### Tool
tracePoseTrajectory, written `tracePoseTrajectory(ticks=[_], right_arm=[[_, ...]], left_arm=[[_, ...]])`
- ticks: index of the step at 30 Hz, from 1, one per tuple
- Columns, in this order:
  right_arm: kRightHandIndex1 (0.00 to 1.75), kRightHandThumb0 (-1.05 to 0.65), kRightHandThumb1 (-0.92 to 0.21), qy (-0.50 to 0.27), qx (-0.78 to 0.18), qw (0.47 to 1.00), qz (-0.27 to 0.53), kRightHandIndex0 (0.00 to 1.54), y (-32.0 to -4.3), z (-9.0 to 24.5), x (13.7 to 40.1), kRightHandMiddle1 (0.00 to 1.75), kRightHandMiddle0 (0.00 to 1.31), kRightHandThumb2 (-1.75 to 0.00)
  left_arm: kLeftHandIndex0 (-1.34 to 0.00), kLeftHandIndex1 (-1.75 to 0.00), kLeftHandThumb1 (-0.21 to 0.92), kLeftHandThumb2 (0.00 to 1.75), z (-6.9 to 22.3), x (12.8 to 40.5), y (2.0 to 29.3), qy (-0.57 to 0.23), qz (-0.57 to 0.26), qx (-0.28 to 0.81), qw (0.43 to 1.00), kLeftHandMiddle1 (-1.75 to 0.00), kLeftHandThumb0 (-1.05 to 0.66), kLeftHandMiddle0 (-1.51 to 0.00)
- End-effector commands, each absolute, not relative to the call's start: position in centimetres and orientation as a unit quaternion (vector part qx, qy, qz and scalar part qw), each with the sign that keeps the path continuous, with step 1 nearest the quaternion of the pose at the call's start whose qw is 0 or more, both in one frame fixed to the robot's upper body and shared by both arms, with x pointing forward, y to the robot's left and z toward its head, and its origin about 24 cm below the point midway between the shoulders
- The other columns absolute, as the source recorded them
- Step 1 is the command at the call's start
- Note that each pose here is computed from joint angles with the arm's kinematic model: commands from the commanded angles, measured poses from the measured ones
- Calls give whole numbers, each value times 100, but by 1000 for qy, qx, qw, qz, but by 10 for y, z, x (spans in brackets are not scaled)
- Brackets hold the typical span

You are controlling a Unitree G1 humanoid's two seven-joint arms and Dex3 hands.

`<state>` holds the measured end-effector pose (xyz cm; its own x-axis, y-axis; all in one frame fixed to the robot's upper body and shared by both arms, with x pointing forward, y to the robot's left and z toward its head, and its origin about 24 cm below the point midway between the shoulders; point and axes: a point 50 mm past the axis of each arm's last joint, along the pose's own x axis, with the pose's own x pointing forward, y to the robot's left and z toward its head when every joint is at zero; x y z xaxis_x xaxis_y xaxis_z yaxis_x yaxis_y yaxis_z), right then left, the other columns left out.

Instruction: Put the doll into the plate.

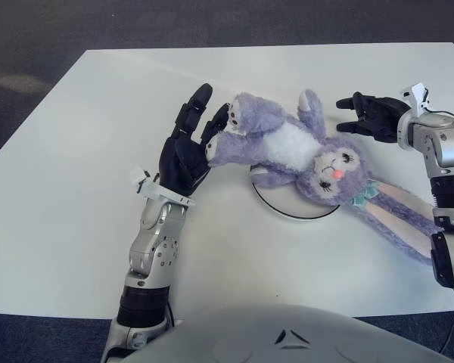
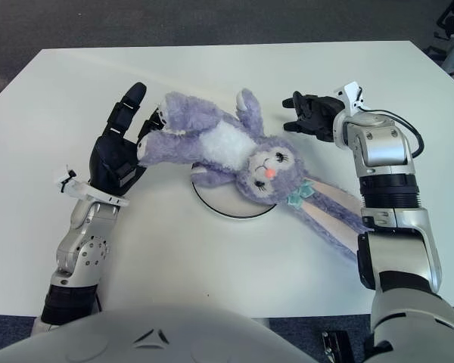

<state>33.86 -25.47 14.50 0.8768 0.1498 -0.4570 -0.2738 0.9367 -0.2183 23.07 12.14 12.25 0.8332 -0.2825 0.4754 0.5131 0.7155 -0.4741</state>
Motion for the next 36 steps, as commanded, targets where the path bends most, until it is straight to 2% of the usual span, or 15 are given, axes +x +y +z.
tracePoseTrajectory(ticks=[1, 8, 11, 13, 15, 17, 18, 19, 21, 24, 28, 29, 30, 32, 36], right_arm=[[65, -72, -92, 231, -126, 959, 103, 20, -256, 132, 335, 84, 0, -89], [73, -71, -92, 232, -124, 960, 94, 22, -258, 129, 335, 85, 0, -89], [73, -70, -92, 233, -127, 960, 91, 21, -259, 127, 335, 83, 0, -90], [73, -70, -92, 231, -127, 961, 89, 20, -259, 126, 334, 82, 0, -91], [73, -70, -92, 226, -125, 962, 86, 19, -259, 126, 334, 81, 0, -91], [72, -69, -92, 222, -124, 964, 83, 18, -260, 125, 333, 81, 0, -91], [72, -69, -92, 218, -122, 965, 82, 18, -260, 123, 333, 82, 0, -91], [72, -69, -92, 215, -121, 966, 80, 19, -260, 122, 332, 84, 0, -92], [73, -69, -92, 201, -106, 971, 72, 20, -260, 120, 331, 86, 0, -92], [80, -67, -92, 176, -80, 980, 53, 27, -263, 118, 327, 108, 0, -90], [90, -64, -92, 144, -57, 987, 34, 34, -264, 116, 321, 130, 1, -88], [91, -64, -92, 134, -50, 989, 29, 34, -263, 116, 319, 132, 1, -87], [95, -63, -92, 127, -46, 991, 25, 36, -263, 116, 318, 136, 2, -87], [99, -62, -92, 110, -37, 993, 18, 39, -262, 116, 315, 141, 4, -87], [110, -59, -92, 65, -12, 998, -7, 44, -260, 116, 309, 150, 9, -86]], left_arm=[[0, -20, 49, 121, 126, 231, 126, -191, -225, -297, 908, -1, -41, 0], [0, -28, 41, 129, 128, 231, 130, -205, -215, -289, 910, -3, -36, -6], [0, -42, 51, 109, 129, 234, 137, -211, -209, -286, 911, -7, -47, -16], [0, -50, 56, 100, 123, 246, 155, -209, -200, -286, 914, -11, -54, -21], [0, -66, 67, 84, 113, 257, 173, -208, -181, -288, 917, -29, -65, -26], [0, -83, 80, 69, 107, 262, 182, -209, -169, -289, 919, -62, -74, -26], [0, -89, 84, 64, 107, 263, 181, -215, -153, -285, 922, -72, -76, -26], [0, -103, 87, 63, 108, 264, 180, -219, -143, -283, 923, -85, -78, -27], [0, -115, 90, 62, 107, 270, 176, -231, -101, -265, 931, -97, -80, -27], [-7, -137, 91, 65, 107, 285, 163, -248, -36, -232, 940, -122, -75, -34], [-16, -160, 92, 72, 107, 298, 160, -249, 25, -202, 947, -142, -67, -43], [-18, -163, 92, 73, 106, 301, 162, -246, 40, -192, 949, -144, -66, -44], [-22, -167, 86, 73, 105, 303, 162, -245, 50, -186, 950, -147, -56, -48], [-26, -171, 81, 75, 103, 306, 165, -238, 67, -171, 954, -151, -47, -53], [-31, -174, 73, 80, 93, 319, 175, -201, 101, -132, 965, -164, -40, -62]])
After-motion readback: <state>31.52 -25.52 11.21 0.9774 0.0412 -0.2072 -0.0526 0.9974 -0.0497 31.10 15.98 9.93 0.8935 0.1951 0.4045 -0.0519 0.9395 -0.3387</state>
